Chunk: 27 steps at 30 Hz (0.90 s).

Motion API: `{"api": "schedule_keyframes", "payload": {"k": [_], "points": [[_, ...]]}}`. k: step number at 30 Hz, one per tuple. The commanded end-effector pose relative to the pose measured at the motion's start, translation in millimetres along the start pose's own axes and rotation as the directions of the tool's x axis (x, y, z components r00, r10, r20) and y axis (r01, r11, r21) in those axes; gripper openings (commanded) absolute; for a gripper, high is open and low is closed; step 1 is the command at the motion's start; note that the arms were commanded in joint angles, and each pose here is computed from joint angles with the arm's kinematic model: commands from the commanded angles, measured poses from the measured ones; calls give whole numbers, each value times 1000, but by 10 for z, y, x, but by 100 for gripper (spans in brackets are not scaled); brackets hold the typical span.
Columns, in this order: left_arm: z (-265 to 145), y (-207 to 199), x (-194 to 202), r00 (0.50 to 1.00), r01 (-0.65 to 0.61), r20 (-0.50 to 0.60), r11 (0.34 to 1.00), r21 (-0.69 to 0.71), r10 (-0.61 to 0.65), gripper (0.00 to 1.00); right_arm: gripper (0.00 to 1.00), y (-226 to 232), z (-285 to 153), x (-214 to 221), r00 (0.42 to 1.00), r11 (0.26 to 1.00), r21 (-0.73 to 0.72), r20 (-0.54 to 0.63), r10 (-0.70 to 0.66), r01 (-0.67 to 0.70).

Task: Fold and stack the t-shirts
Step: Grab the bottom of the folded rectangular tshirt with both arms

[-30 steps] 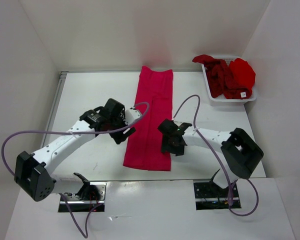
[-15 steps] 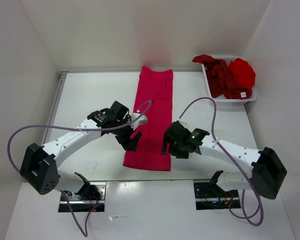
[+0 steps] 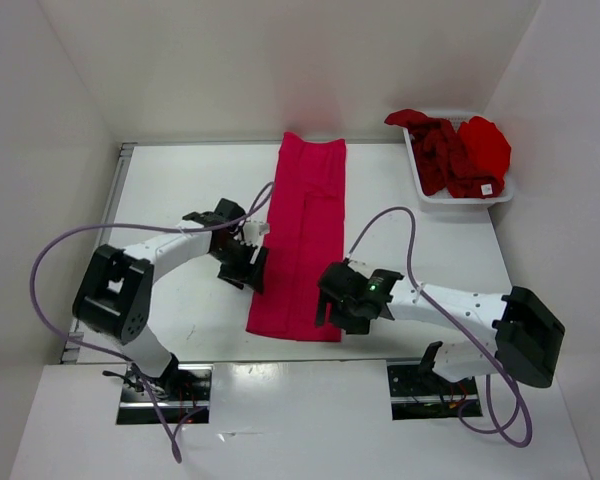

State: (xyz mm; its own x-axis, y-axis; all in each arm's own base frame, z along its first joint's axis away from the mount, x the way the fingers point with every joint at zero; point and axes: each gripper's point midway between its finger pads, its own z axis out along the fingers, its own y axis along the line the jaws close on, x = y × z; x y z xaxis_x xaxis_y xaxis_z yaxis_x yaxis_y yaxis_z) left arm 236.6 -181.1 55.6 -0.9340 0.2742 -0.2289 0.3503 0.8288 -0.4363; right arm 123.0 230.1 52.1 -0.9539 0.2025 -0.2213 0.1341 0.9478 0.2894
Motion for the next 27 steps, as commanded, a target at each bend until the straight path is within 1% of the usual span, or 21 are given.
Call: {"api": "schedule_keyframes", "payload": {"k": [1,2,4,5,6,8,9,10,11,12,13,14,17,18,19,20,22,23,25,26,27], "points": [[27,105,-218,989,-149,-11,988,-39,149,73,82,7,40,22,1000,1000,23,26,16,-17],[-20,193,-373,975,-218,8,971,-96,220,70,82,11,40,22,999,999,23,27,27,-27],[-247,183,-703,914,-370,101,911,-184,392,68,82,45,24,6,999,999,14,30,28,-28],[-521,84,-903,806,-508,201,824,-250,557,66,82,11,43,24,999,999,24,26,39,-39],[-614,51,-918,737,-578,224,767,-279,638,66,82,11,43,24,999,999,24,26,39,-39],[-588,115,-720,636,-705,147,648,-288,757,66,82,21,17,18,998,999,4,33,51,-51],[-525,104,-593,624,-735,115,630,-250,773,66,82,-12,34,34,998,999,12,31,50,-50],[-416,124,-305,627,-764,43,625,-156,777,66,82,-19,37,19,998,999,15,39,49,-50],[-300,40,-56,555,-830,25,556,-43,831,66,82,-19,37,19,998,999,15,39,49,-50],[-266,-4,112,518,-855,18,518,17,855,68,82,17,17,-17,998,999,7,52,42,-42],[-302,-94,282,454,-890,30,452,62,891,69,82,-12,16,-6,998,999,18,48,40,-41],[-308,-102,322,346,-937,57,342,68,937,71,82,-21,20,-28,997,999,23,61,40,-41],[-323,-59,361,165,-986,74,166,-7,984,75,82,15,-5,-44,996,999,-9,72,54,-54],[-339,12,289,59,-997,40,61,-47,997,75,82,-26,6,-25,996,998,-4,70,64,-64],[-387,14,238,-11,-997,30,-8,-82,1000,77,82,-4,7,-34,995,998,-13,73,66,-65],[-397,11,204,-125,-988,22,-122,-98,992,77,82,-28,3,-23,994,997,-15,73,77,-76],[-540,-55,174,-279,-947,6,-274,-166,960,78,82,-40,-22,-42,993,997,-16,85,78,-76],[-505,-82,274,-331,-932,21,-323,-162,943,78,82,-59,-43,-60,992,997,-24,100,80,-78],[-637,-256,270,-438,-875,39,-416,-249,898,76,82,-68,-58,-56,990,994,-33,101,103,-100],[-634,-308,314,-481,-852,40,-457,-255,876,75,82,-97,-57,-44,990,994,-33,101,103,-100],[-591,-297,413,-503,-844,43,-480,-238,863,75,82,-128,-67,-52,987,993,-39,113,115,-112]]}}
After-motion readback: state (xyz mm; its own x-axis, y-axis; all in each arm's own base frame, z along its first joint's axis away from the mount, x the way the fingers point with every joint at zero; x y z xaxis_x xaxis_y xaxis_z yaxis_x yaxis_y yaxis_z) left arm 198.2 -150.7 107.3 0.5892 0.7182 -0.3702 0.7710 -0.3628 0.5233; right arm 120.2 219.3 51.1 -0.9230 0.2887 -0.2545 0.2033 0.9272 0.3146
